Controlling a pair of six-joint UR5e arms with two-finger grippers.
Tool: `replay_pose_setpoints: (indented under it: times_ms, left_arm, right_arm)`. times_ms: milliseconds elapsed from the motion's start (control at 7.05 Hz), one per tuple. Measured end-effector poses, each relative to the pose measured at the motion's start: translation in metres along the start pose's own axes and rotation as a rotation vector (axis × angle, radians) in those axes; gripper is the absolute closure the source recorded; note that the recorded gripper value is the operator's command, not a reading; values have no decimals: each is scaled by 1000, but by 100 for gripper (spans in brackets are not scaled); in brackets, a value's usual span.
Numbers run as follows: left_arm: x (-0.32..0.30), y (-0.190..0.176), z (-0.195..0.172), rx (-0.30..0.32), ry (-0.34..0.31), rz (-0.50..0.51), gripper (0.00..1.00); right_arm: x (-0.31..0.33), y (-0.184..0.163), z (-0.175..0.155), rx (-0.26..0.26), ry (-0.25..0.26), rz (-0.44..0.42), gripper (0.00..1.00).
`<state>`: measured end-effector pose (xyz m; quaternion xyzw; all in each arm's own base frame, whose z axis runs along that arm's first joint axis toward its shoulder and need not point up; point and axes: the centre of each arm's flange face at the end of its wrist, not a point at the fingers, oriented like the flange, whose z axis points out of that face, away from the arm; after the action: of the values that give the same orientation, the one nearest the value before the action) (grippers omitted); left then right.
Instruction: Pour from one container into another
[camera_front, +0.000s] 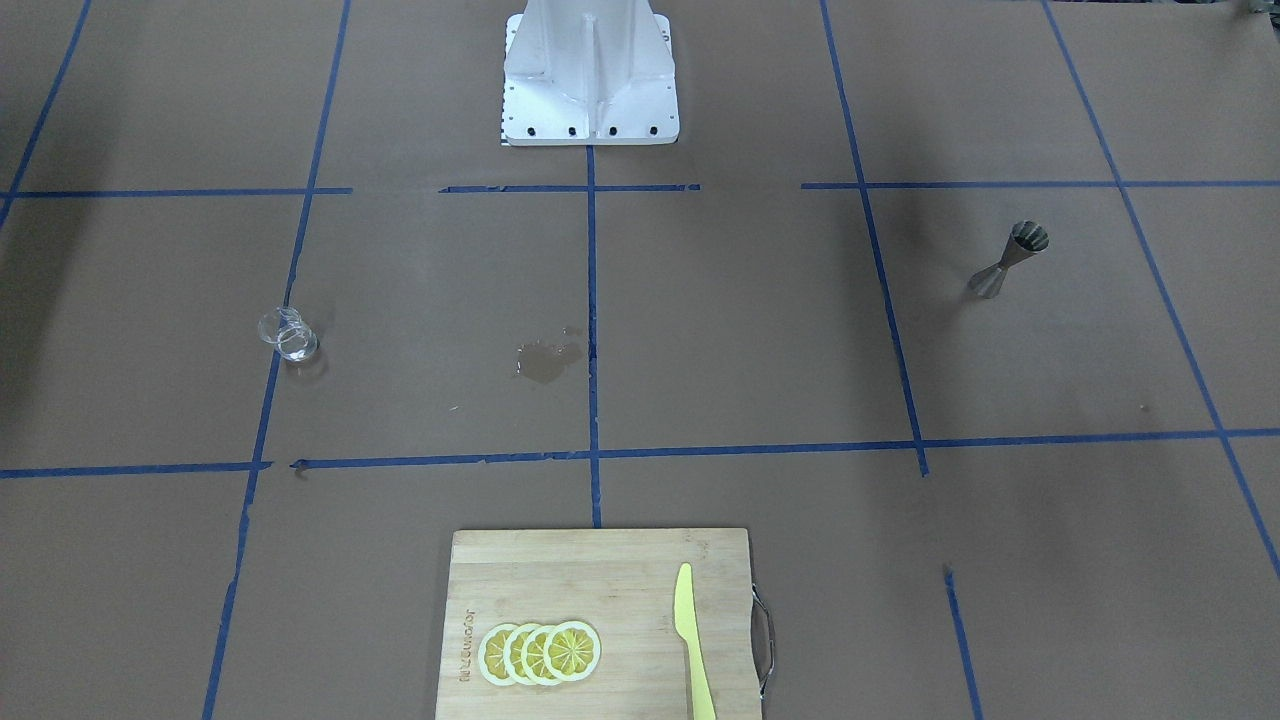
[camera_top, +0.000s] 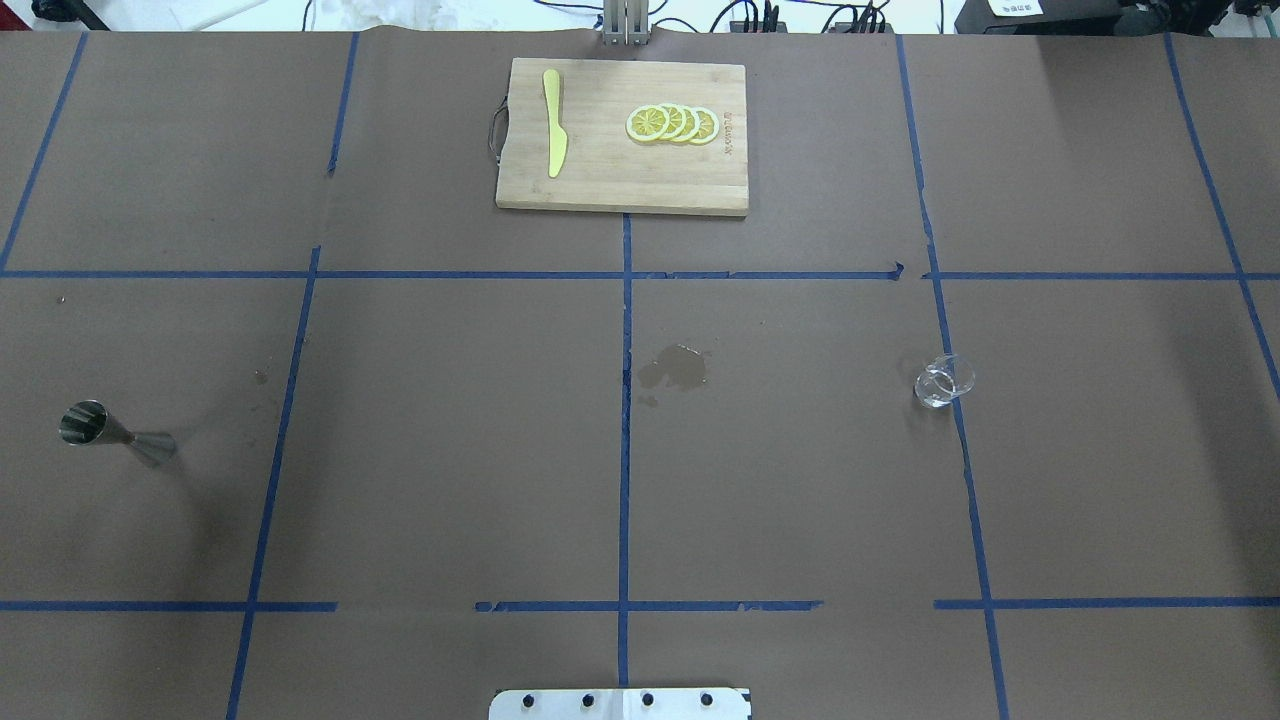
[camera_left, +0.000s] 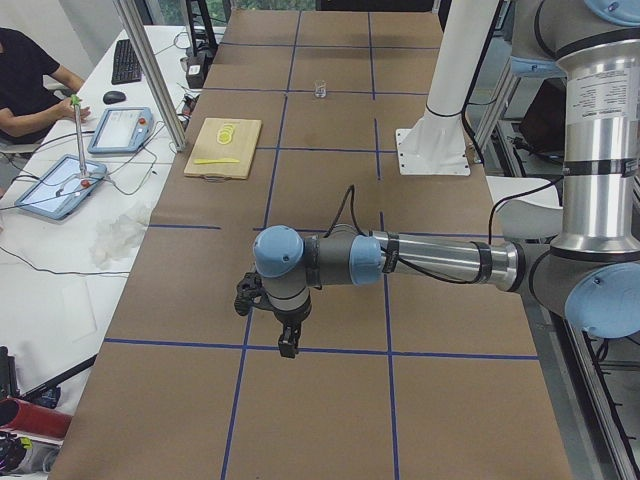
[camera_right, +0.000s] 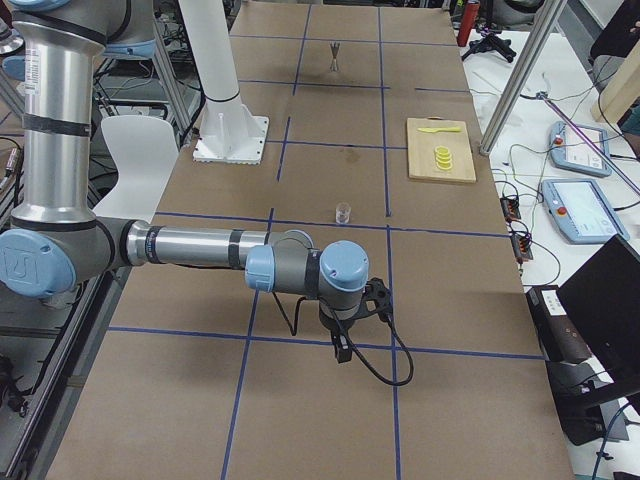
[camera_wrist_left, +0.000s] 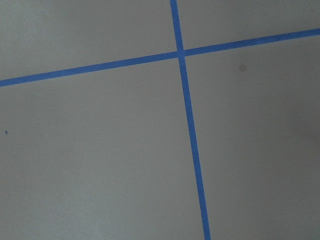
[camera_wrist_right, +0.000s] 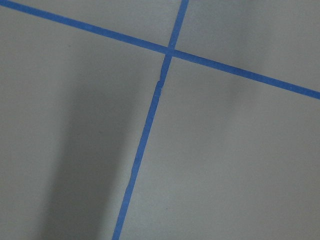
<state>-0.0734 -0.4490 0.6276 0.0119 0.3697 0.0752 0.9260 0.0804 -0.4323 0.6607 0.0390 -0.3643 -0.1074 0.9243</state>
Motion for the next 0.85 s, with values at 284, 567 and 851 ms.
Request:
replay_pose_setpoints:
  times_ms: [284, 567, 851]
  left_arm:
    - [0, 0, 0, 1, 0, 0, 0]
    - [0, 0, 0, 1, 0, 1, 0]
    - [0, -1, -1, 3, -1, 2, 0]
  right_arm:
    - [-3, -2, -1, 9, -16, 135, 0]
    - [-4, -4, -3, 14, -24, 209, 0]
    - [-5, -6, -4, 15, -31, 235, 0]
